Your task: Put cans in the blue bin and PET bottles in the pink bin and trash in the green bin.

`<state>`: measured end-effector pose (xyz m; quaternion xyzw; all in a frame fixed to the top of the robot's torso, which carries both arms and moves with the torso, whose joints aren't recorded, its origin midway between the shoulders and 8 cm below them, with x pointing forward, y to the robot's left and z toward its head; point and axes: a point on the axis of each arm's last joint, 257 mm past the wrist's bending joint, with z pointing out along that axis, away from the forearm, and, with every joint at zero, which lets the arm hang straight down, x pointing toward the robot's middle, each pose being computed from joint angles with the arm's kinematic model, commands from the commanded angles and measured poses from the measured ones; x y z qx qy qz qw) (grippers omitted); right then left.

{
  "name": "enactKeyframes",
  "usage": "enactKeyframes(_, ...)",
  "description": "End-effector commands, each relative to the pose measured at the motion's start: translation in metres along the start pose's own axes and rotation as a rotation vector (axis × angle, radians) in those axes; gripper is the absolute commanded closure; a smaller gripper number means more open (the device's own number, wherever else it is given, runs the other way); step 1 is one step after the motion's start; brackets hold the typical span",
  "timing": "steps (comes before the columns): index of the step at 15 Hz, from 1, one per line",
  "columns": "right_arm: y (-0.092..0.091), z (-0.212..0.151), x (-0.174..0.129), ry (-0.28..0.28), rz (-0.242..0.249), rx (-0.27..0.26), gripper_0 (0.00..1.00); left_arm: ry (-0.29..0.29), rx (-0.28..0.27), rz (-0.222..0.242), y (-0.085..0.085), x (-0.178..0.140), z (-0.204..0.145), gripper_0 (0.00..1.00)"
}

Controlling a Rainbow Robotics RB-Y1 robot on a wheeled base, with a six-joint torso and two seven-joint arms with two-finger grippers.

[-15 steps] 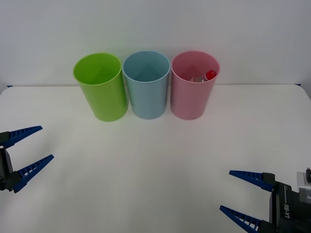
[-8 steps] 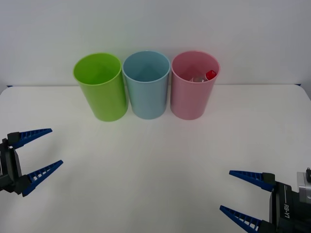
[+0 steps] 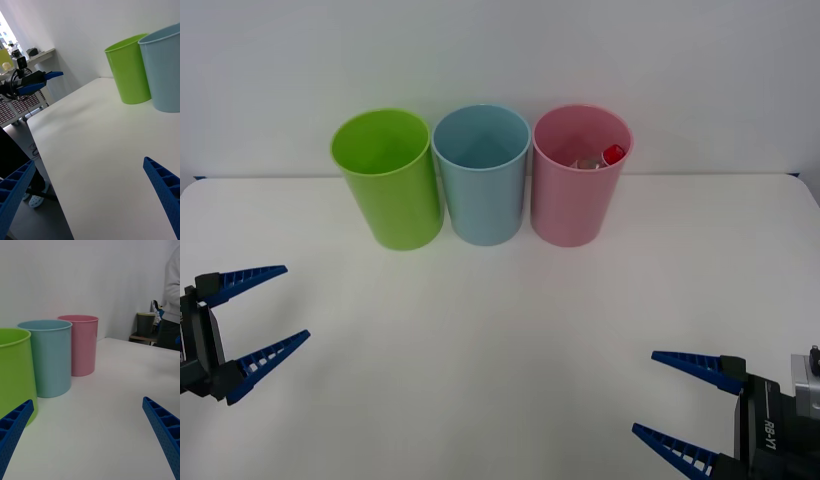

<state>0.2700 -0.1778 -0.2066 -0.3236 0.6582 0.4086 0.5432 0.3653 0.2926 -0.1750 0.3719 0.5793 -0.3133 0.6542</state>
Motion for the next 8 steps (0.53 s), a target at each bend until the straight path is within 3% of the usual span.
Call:
enactKeyframes(1,0.0000,0.0000,0.0000,0.000,0.000,0.000,0.00,0.000,0.000,0.000,0.0002,0.0000,0.0000,0.00)
enactKeyframes(8,0.0000,0.0000,0.0000,0.000,0.000,0.000,0.00,0.000,0.000,0.000,0.0002,0.0000,0.0000,0.00)
